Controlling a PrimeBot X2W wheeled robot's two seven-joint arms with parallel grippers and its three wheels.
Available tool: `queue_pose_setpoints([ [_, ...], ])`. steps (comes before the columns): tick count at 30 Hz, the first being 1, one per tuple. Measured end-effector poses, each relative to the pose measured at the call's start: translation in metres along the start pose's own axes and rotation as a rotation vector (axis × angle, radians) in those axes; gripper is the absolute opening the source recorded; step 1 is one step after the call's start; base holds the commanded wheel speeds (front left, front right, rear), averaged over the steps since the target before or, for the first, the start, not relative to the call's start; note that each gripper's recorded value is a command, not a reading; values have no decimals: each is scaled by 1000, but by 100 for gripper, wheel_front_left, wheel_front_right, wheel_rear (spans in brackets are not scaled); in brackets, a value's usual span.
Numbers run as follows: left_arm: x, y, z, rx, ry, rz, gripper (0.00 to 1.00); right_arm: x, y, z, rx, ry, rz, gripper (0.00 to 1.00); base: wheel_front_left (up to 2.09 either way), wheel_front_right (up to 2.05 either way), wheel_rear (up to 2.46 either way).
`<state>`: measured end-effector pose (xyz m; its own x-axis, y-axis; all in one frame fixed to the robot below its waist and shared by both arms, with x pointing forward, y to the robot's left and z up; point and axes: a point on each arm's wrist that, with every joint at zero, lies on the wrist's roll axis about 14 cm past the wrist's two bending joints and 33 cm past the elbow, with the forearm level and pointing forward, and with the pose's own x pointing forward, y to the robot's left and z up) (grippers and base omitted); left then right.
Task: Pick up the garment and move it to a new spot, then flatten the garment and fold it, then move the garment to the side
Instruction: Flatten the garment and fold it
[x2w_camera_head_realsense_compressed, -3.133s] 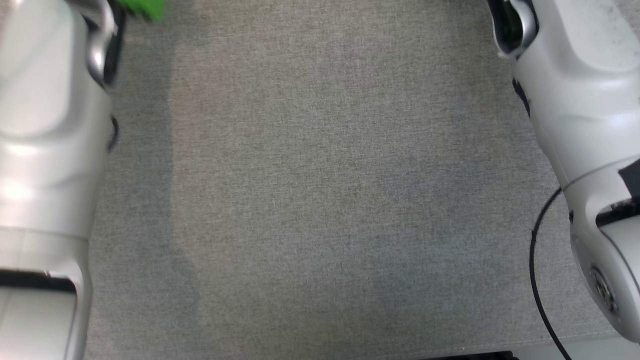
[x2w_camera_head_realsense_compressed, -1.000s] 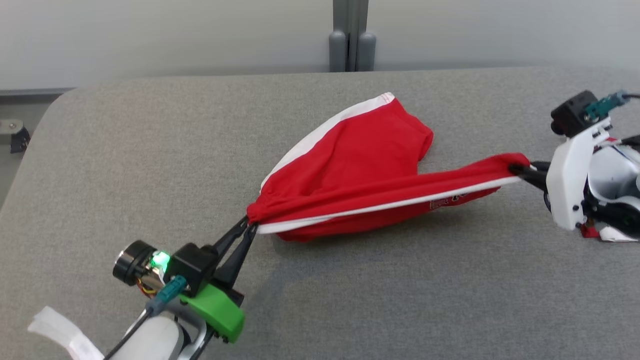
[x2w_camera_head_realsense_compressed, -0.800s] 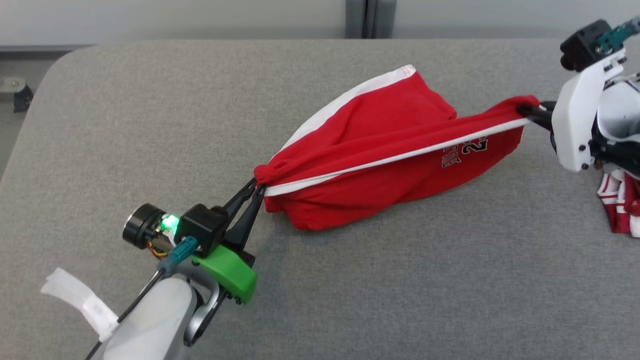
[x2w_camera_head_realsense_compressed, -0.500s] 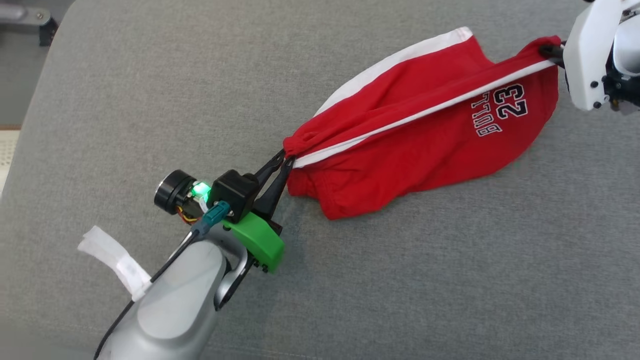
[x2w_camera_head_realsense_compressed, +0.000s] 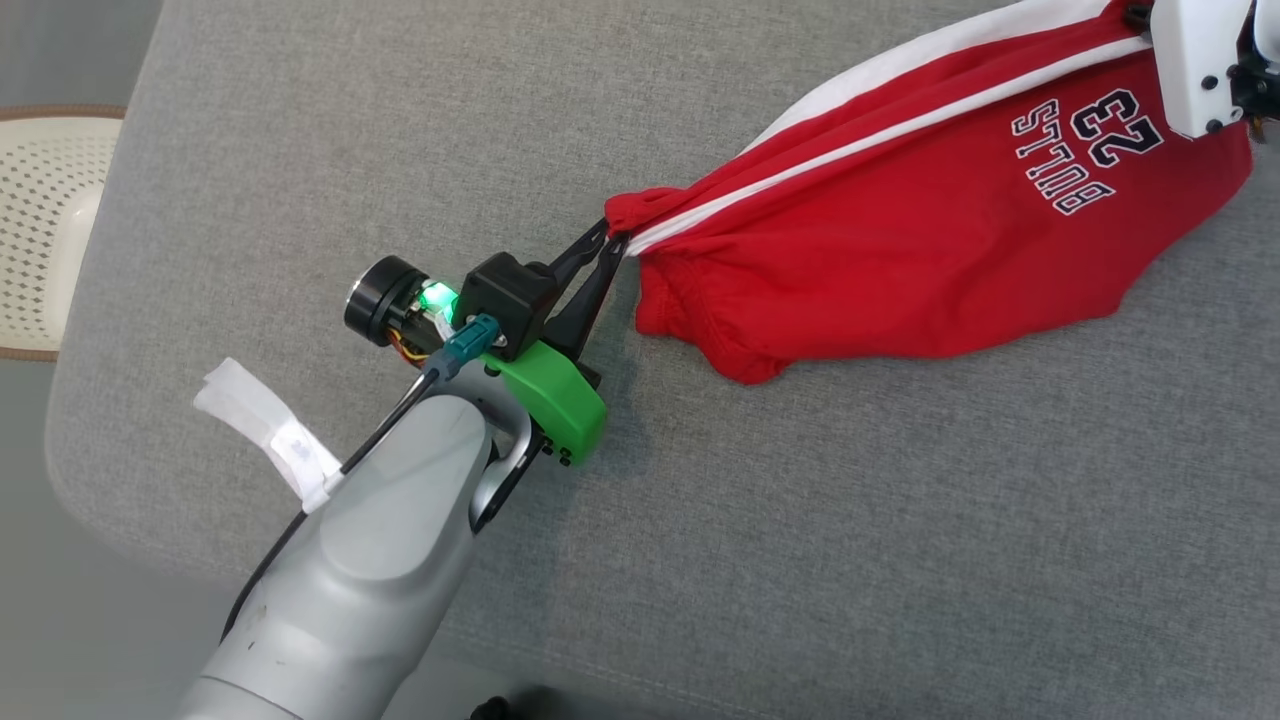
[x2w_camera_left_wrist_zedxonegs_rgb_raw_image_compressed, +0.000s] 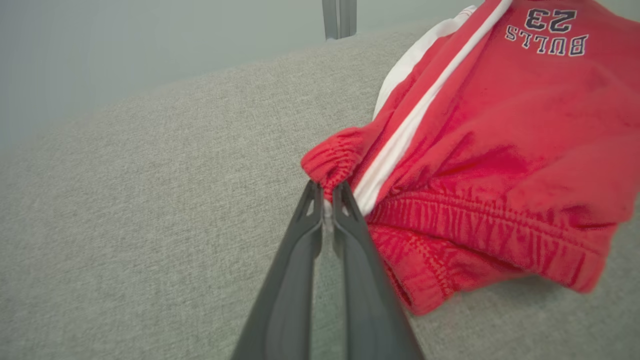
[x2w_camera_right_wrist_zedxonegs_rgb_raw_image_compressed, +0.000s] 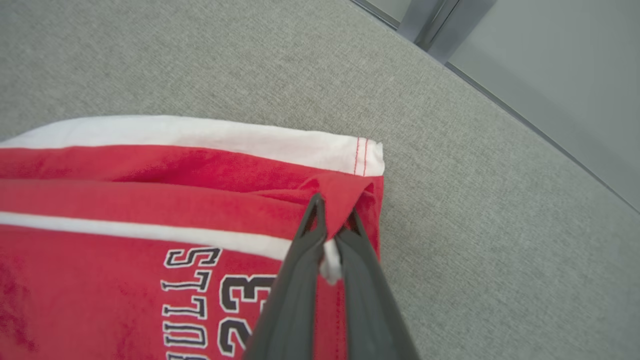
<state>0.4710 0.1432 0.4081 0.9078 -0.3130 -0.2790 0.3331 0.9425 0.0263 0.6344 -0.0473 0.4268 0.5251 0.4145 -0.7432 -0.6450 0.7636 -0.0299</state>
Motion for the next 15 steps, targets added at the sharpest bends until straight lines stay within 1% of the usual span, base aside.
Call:
queue_pose_setpoints([
  [1,1,2,-2,2,5,4,2,5,1,-1,0,1,4,0,0,0,0],
  [2,2,5,-5,4,13,9,31,10,1,0,-3,-7,2,0,0,0,0],
  [3,3,7,-6,4,19,14,64,13,0,4,-16,-28,-3,59,0,0,0],
  [4,4,9,-7,0,22,20,100,16,0,6,-17,-41,-5,100,0,0,0],
  [9,9,19,-9,-12,28,54,100,25,-4,6,2,-77,-20,100,0,0,0],
  [12,13,22,4,-13,-12,74,100,22,-6,5,6,-94,-31,100,0,0,0],
  [15,12,28,18,-8,-53,97,100,12,-13,13,22,-154,-54,100,0,0,0],
])
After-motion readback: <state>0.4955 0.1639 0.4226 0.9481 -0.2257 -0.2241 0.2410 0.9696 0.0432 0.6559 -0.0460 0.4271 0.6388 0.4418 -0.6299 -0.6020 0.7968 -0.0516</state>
